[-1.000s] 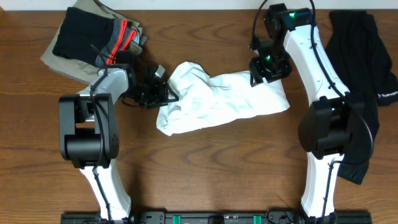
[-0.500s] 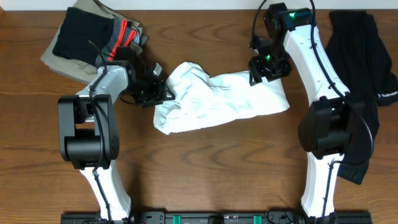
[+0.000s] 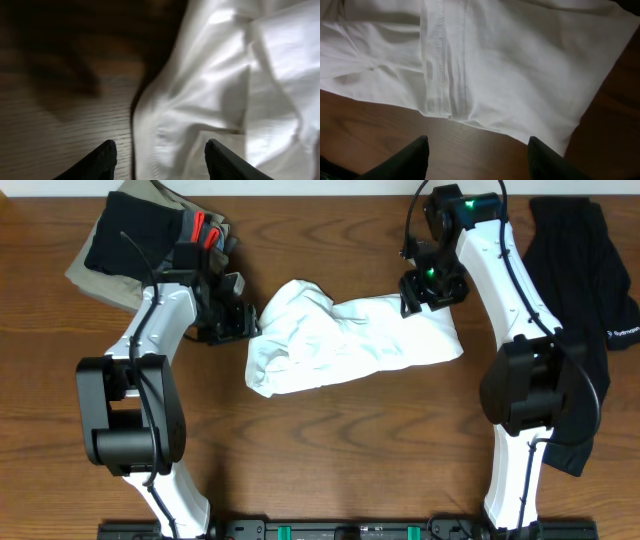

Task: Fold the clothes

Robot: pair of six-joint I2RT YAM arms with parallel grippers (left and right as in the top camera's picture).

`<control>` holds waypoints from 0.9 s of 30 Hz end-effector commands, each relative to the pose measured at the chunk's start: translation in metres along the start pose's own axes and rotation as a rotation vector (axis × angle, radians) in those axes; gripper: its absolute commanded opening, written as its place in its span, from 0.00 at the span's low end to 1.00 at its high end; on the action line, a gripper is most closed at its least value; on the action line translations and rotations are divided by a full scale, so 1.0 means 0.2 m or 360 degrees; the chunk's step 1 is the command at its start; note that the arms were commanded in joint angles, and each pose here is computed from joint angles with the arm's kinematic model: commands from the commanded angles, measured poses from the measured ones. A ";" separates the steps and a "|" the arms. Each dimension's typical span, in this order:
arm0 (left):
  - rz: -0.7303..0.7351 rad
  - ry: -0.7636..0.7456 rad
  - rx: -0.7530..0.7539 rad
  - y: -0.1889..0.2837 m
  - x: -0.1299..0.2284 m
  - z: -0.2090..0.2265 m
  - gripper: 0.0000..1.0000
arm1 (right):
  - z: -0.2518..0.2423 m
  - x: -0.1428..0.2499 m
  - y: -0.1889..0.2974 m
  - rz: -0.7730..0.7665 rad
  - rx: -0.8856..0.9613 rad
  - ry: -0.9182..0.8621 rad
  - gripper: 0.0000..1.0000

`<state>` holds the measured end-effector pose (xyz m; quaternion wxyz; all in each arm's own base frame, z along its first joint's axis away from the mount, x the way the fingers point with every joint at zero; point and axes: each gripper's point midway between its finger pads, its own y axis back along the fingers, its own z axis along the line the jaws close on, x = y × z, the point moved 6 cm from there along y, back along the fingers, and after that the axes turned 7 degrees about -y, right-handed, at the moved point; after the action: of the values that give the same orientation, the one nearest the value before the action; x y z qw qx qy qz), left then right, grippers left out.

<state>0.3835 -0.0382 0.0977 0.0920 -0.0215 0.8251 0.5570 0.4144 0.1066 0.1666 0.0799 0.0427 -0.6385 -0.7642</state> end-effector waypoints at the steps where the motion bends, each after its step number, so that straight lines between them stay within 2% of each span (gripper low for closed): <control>1: 0.0063 0.0021 -0.0114 -0.03 0.05 0.06 0.59 | 0.00 0.00 0.07 -0.0069 0.0002 0.0017 0.61; 20: 0.0217 0.0030 -0.0104 -0.19 0.12 0.06 0.59 | 0.00 0.00 0.07 -0.0064 0.0002 0.0016 0.61; 27: 0.0235 0.0022 0.0095 -0.21 0.13 -0.04 0.59 | 0.00 0.00 0.07 -0.0064 0.0003 0.0016 0.61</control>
<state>0.3710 -0.0484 0.0641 0.0584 0.0220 0.8207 0.5679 0.4142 0.1066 0.1667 0.0803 0.0422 -0.6386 -0.7642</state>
